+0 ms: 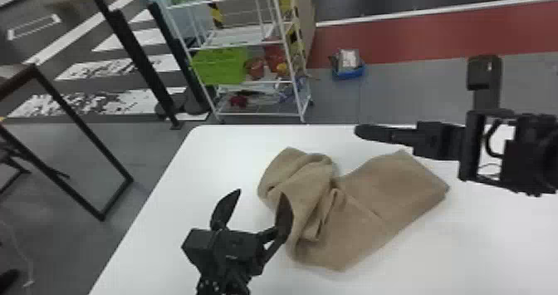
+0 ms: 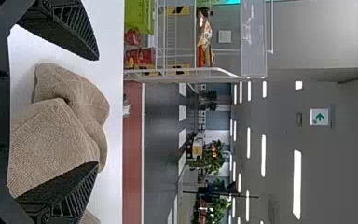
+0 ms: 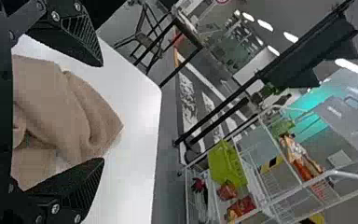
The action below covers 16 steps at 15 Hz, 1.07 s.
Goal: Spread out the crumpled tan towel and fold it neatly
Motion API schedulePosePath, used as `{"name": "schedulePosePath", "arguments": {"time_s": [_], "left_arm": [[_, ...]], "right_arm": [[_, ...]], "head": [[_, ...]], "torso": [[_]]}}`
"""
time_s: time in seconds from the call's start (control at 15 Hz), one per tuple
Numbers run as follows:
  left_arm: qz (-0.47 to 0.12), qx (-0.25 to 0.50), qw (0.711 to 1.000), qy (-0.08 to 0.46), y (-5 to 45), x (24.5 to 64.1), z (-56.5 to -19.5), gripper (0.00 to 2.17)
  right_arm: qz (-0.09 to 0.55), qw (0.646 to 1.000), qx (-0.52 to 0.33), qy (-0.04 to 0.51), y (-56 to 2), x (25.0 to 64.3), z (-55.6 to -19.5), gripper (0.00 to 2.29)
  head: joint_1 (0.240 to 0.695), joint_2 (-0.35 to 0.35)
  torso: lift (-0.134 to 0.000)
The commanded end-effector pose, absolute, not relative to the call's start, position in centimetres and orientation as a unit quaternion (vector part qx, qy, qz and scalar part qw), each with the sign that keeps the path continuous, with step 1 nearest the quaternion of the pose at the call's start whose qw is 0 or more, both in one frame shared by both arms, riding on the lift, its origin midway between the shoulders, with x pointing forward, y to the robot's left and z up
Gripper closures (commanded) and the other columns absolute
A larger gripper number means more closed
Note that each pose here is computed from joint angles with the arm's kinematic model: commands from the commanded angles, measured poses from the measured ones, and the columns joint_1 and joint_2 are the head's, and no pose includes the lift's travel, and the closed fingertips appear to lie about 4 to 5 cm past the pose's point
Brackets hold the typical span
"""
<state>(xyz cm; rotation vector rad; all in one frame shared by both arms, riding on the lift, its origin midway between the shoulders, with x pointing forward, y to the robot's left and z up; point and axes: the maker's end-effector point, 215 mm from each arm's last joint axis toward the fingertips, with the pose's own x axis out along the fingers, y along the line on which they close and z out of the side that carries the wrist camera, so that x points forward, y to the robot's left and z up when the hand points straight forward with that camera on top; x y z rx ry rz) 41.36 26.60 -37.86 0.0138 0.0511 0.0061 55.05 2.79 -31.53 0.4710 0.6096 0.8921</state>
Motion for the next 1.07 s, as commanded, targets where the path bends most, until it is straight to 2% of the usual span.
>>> {"name": "schedulePosePath", "arguments": {"time_s": [0.0, 0.2, 0.53, 0.73, 1.0], "left_arm": [[0.002, 0.007, 1.0, 0.027, 26.5, 41.3, -38.1, 0.08], [0.002, 0.007, 1.0, 0.028, 26.5, 41.3, -38.0, 0.08], [0.003, 0.008, 0.999, 0.033, 26.6, 41.2, -38.4, 0.08], [0.002, 0.007, 0.999, 0.031, 26.5, 41.2, -38.2, 0.08], [0.003, 0.008, 0.999, 0.033, 26.6, 41.2, -38.3, 0.08]], "right_arm": [[0.377, 0.836, 0.183, 0.354, -0.9, 53.8, -34.4, 0.19], [0.333, 0.844, 0.151, 0.393, -3.9, 53.8, -36.1, 0.19], [0.31, 0.848, 0.14, 0.406, -5.4, 54.9, -36.5, 0.2], [0.334, 0.837, 0.12, 0.417, -2.6, 53.4, -37.4, 0.21], [0.366, 0.821, 0.101, 0.427, 2.0, 52.0, -38.0, 0.22]], "head": [[0.695, 0.333], [0.695, 0.291], [0.695, 0.25], [0.695, 0.245], [0.695, 0.293]], "torso": [[-0.122], [-0.122], [-0.122], [-0.122], [-0.122]]}}
